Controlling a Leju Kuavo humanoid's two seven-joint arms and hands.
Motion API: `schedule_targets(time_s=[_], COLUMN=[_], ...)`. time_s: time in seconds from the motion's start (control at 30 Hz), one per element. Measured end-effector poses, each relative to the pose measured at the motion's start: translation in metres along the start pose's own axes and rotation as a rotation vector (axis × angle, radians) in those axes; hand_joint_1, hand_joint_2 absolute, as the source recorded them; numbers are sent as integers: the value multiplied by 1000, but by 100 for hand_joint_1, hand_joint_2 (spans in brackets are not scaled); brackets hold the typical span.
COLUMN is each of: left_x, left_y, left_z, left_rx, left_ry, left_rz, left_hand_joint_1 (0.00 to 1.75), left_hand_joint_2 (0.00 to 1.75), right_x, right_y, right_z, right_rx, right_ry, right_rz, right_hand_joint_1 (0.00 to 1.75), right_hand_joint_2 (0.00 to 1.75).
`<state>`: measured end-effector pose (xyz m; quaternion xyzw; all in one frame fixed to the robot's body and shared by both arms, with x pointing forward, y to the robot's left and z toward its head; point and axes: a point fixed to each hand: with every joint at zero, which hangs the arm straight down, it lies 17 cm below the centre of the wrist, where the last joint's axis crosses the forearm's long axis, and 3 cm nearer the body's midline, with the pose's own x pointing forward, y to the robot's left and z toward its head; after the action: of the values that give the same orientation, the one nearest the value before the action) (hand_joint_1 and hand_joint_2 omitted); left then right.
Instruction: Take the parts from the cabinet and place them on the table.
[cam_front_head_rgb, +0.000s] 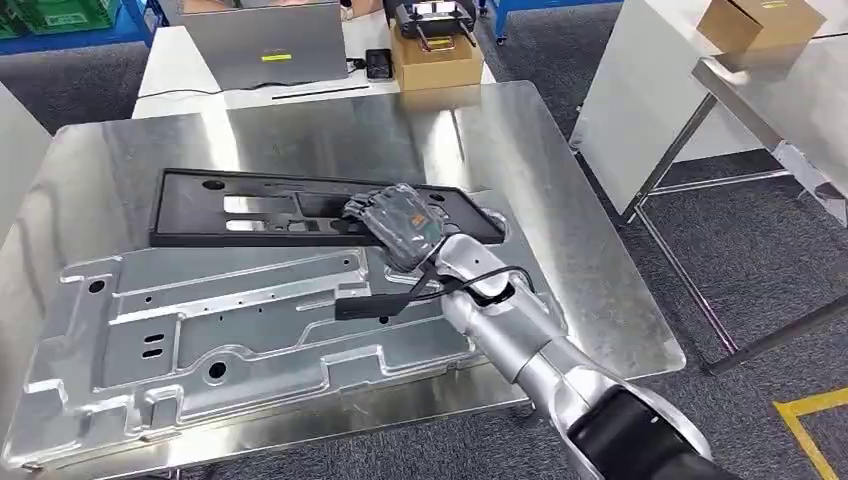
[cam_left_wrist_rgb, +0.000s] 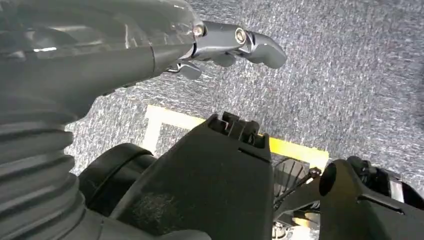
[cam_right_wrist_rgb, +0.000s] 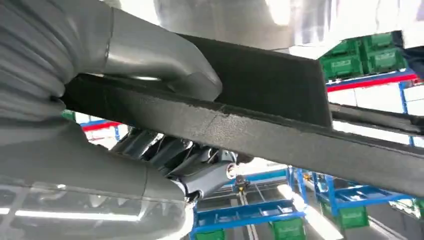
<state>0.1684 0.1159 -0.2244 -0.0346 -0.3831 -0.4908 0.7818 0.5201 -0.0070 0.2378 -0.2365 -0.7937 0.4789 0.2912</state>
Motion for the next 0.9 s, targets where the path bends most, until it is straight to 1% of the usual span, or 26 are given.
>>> schedule_targets(time_s=[0.2, 0.23, 0.43, 0.47, 0.57, 0.73, 0.9], left_x=[3, 3, 4, 3, 0, 13, 19], left_y=[0, 0, -3, -3, -4, -10, -10], left_z=[0, 0, 0, 0, 0, -2, -4], left_rx=[2, 2, -14, -14, -15, -47, -47], left_ry=[-9, -10, -13, -10, 7, -14, -22], left_rz=[22, 22, 35, 36, 39, 49, 50], left_hand_joint_1=[0, 0, 0, 0, 0, 0, 0], left_hand_joint_2=[175, 175, 175, 0, 0, 0, 0], right_x=[14, 14, 16, 16, 16, 11, 7], right_y=[3, 3, 6, 7, 8, 10, 12], right_z=[-6, -6, -6, -6, -6, -3, 0], right_rx=[8, 9, 15, 18, 19, 24, 31], right_ry=[-24, -24, -26, -26, -23, -1, 6], right_rz=[-7, -7, -13, -13, -15, -4, 4], right_hand_joint_1=[175, 0, 0, 0, 0, 0, 0], right_hand_joint_2=[175, 0, 0, 0, 0, 0, 0])
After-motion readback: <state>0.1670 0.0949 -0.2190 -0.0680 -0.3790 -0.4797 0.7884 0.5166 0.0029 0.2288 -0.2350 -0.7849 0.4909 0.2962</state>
